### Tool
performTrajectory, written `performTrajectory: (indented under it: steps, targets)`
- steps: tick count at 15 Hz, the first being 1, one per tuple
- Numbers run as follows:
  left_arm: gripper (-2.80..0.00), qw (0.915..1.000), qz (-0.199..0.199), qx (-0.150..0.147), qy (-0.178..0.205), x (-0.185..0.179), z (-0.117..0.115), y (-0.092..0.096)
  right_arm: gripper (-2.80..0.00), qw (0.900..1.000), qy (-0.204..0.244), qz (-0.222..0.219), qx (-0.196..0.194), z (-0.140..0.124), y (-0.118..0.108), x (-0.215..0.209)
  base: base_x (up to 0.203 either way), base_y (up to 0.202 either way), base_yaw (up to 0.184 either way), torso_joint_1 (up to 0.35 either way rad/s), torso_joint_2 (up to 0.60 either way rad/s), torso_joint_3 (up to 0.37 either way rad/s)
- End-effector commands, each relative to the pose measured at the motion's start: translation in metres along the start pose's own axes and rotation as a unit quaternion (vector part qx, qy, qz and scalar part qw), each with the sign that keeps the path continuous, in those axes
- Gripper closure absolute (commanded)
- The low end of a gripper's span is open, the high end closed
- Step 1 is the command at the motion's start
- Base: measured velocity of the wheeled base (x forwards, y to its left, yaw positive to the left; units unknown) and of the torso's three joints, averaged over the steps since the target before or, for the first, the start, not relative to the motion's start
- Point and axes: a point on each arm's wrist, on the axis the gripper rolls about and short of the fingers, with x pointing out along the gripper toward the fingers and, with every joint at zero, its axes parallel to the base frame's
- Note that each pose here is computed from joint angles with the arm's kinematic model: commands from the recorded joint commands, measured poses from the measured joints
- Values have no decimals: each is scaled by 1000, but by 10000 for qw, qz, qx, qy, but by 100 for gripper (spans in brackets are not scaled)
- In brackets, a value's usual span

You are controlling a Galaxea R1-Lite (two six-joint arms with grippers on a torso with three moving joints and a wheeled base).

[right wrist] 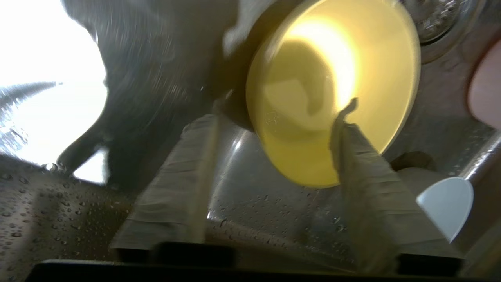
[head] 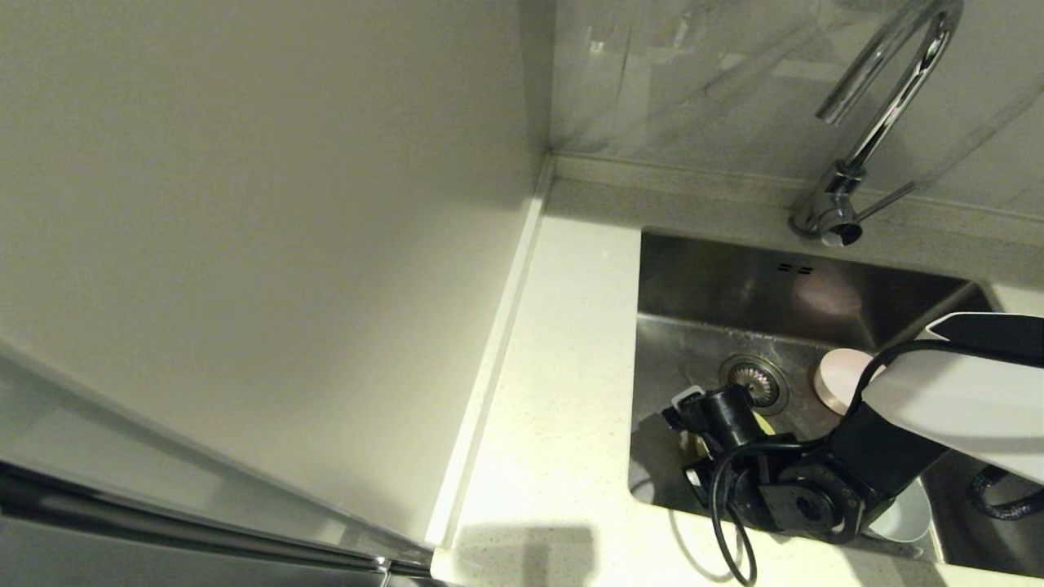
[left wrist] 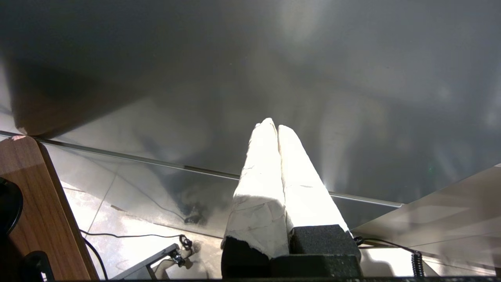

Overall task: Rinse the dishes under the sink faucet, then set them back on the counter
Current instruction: Put a bowl into the sink, then turn on the faucet

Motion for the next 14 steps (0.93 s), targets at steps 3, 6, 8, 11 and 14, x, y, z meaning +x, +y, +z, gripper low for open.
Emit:
performTrajectory:
  steps: [3, 6, 8, 11, 14]
  targets:
    - [0, 10000, 1, -5, 15, 0, -1, 0, -280, 9972, -459, -119, 571, 16, -37, -38, 0, 0, 0, 0, 0, 0]
    - [0, 10000, 1, -5, 15, 0, -1, 0, -280, 9902, -501, -284, 1274, 6, -77, -66, 0, 0, 0, 0, 0, 0]
    - [0, 10000, 1, -5, 15, 0, -1, 0, -280, 9832, -531, -381, 1704, -8, -103, -85, 0, 0, 0, 0, 0, 0]
    - [0, 10000, 1, -5, 15, 0, -1, 0, -280, 9710, -736, -623, 2189, -23, -137, -113, 0, 0, 0, 0, 0, 0]
    - [0, 10000, 1, -5, 15, 0, -1, 0, -280, 9578, -1179, -794, 2497, -19, -162, -153, 0, 0, 0, 0, 0, 0]
